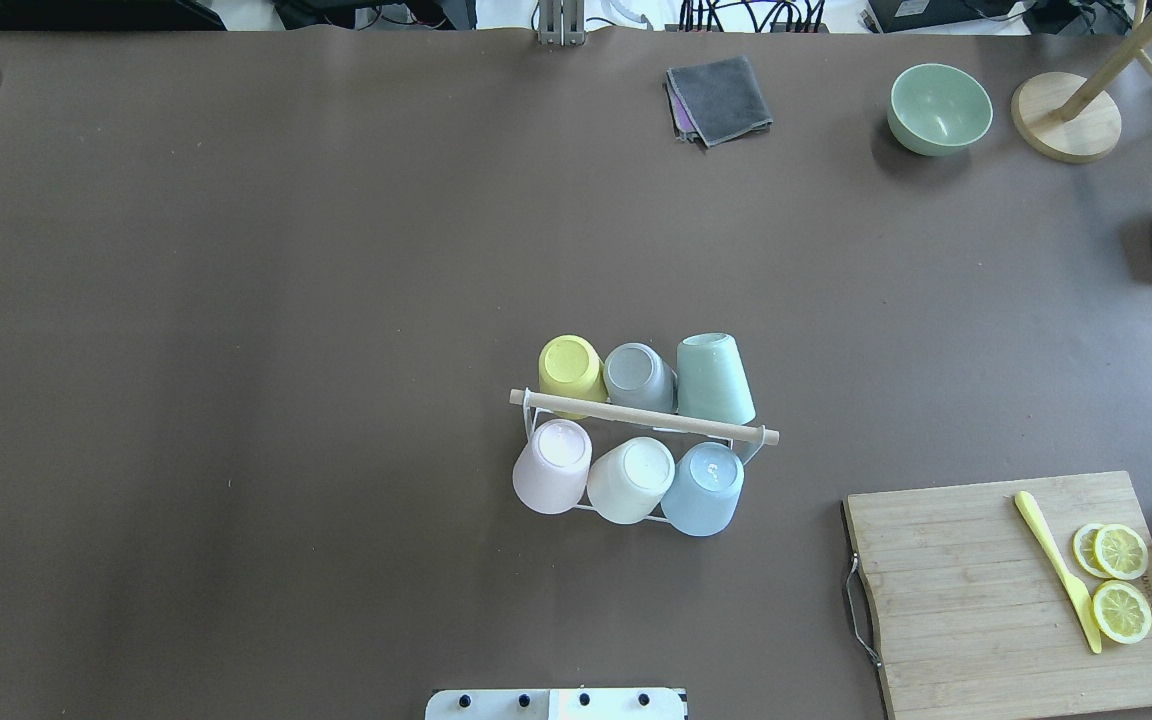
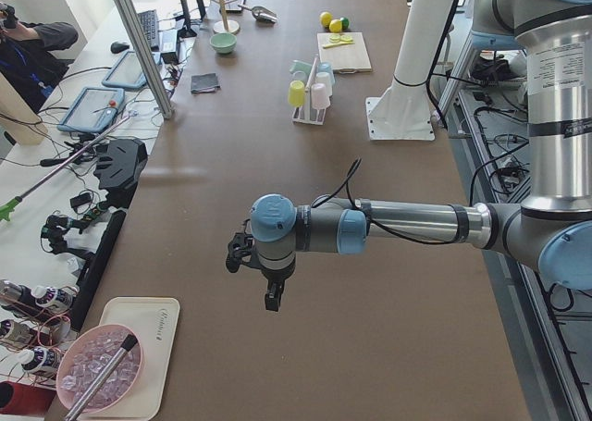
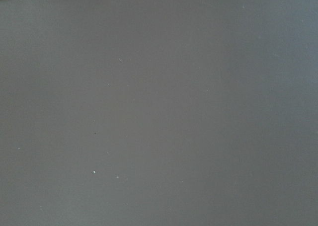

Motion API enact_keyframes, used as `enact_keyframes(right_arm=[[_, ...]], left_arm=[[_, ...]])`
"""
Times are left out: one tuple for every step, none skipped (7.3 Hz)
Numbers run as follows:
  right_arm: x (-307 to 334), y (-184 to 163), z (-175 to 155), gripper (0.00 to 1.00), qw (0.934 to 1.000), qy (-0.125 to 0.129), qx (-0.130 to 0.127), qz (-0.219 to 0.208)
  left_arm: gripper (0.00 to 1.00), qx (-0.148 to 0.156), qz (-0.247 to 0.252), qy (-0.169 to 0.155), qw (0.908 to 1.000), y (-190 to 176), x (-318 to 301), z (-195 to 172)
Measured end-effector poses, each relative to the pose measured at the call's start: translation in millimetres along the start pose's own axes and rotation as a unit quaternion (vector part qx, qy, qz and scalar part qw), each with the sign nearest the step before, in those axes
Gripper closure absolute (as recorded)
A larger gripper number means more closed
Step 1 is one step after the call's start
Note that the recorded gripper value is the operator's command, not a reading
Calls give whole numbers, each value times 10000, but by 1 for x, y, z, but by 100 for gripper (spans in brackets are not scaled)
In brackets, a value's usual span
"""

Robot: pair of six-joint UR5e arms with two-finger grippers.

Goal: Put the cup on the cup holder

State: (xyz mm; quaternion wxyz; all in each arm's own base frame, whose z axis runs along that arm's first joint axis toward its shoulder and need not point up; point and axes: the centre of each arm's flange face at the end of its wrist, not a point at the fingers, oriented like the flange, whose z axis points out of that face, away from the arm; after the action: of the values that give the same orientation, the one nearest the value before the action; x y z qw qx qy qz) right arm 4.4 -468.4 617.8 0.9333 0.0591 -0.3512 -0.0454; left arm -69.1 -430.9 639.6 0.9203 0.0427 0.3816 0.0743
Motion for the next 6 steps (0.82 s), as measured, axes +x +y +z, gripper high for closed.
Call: enact_keyframes(right_arm=[[20, 7, -7, 0, 9998, 78, -133, 126], [40, 14, -15, 0, 9992, 139, -269, 249], [54, 20, -22, 0, 9984, 169, -359, 402], [63, 25, -28, 0, 9977, 171, -381, 529], [67, 27, -32, 0, 9973, 154, -375, 606], [69, 28, -32, 0, 9971, 141, -383, 642]], left_arm=[[1, -9, 98, 1, 10000, 2, -3, 1], [1, -18, 120, -3, 9999, 4, -6, 3], [1, -21, 114, -2, 9999, 6, -7, 3], [1, -16, 125, 0, 9999, 6, -7, 3], [1, -3, 151, -5, 9999, 5, -6, 2], [1, 5, 171, -17, 9999, 4, -6, 2]])
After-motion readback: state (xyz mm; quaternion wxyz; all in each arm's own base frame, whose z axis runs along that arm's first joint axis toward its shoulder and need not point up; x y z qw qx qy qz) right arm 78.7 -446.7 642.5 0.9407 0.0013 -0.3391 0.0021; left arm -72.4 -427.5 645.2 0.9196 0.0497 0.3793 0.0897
